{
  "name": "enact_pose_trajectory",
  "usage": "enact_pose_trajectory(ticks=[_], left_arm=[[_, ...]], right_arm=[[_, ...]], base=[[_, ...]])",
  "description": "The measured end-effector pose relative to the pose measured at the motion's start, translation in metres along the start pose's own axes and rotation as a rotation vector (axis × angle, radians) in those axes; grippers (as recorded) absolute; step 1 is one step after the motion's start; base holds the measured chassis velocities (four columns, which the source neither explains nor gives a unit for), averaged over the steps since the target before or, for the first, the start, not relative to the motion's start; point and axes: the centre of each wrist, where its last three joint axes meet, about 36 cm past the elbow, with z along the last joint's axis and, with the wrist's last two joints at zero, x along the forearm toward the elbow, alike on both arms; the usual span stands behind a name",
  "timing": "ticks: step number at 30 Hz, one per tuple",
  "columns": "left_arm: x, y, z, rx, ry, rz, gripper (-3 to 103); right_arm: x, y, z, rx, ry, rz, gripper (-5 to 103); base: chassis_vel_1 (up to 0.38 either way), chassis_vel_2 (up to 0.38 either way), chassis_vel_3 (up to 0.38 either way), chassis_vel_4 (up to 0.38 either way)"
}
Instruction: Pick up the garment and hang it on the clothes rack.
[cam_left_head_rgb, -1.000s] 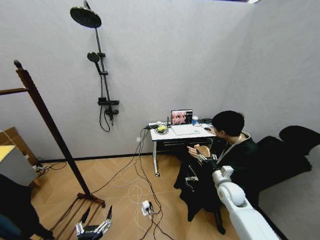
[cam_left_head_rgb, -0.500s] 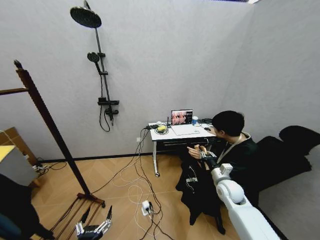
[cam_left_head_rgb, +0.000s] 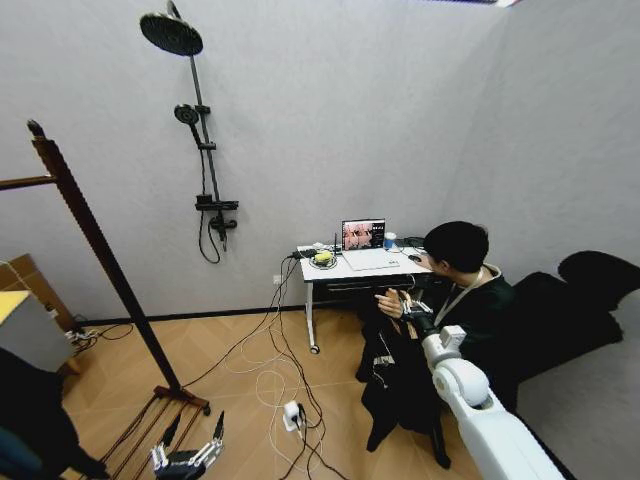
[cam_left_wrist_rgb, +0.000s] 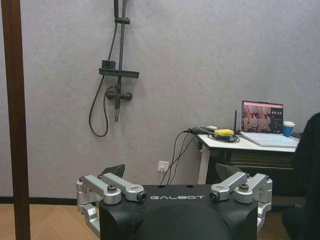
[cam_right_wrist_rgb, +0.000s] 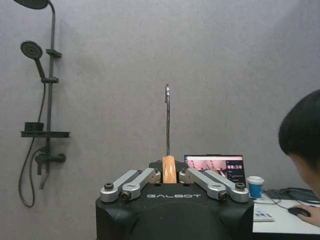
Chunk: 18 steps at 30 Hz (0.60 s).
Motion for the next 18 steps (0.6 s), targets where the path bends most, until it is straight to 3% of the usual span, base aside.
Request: enact_pose_trajectory(ticks=[2,7,9,11,18], left_arm=[[0.000,0.000,0.000,0.000,0.000,0.000,100],[0.000,0.000,0.000,0.000,0.000,0.000,100],[0.000,0.000,0.000,0.000,0.000,0.000,100],[0.000,0.000,0.000,0.000,0.000,0.000,100],[0.000,0.000,0.000,0.000,0.000,0.000,100]], right_arm=[[-0.003,0.006,-0.005,-0.005,-0.009,-0.021,10],[-0.050,0.057,-0.028,-0.063,-0.083,-0.178,10],[-0.061,0.066,-0.032,-0.067,-0.101,-0.194,10],[-0.091,0.098,-0.036,-0.083,-0.138,-0.242,10],[-0.108,0.147,-0.035,-0.138,-0.167,-0.303,10]], base=[[0.000,0.000,0.000,0.000],[0.000,0.000,0.000,0.000],[0.000,0.000,0.000,0.000],[0.000,0.000,0.000,0.000],[0.000,0.000,0.000,0.000]])
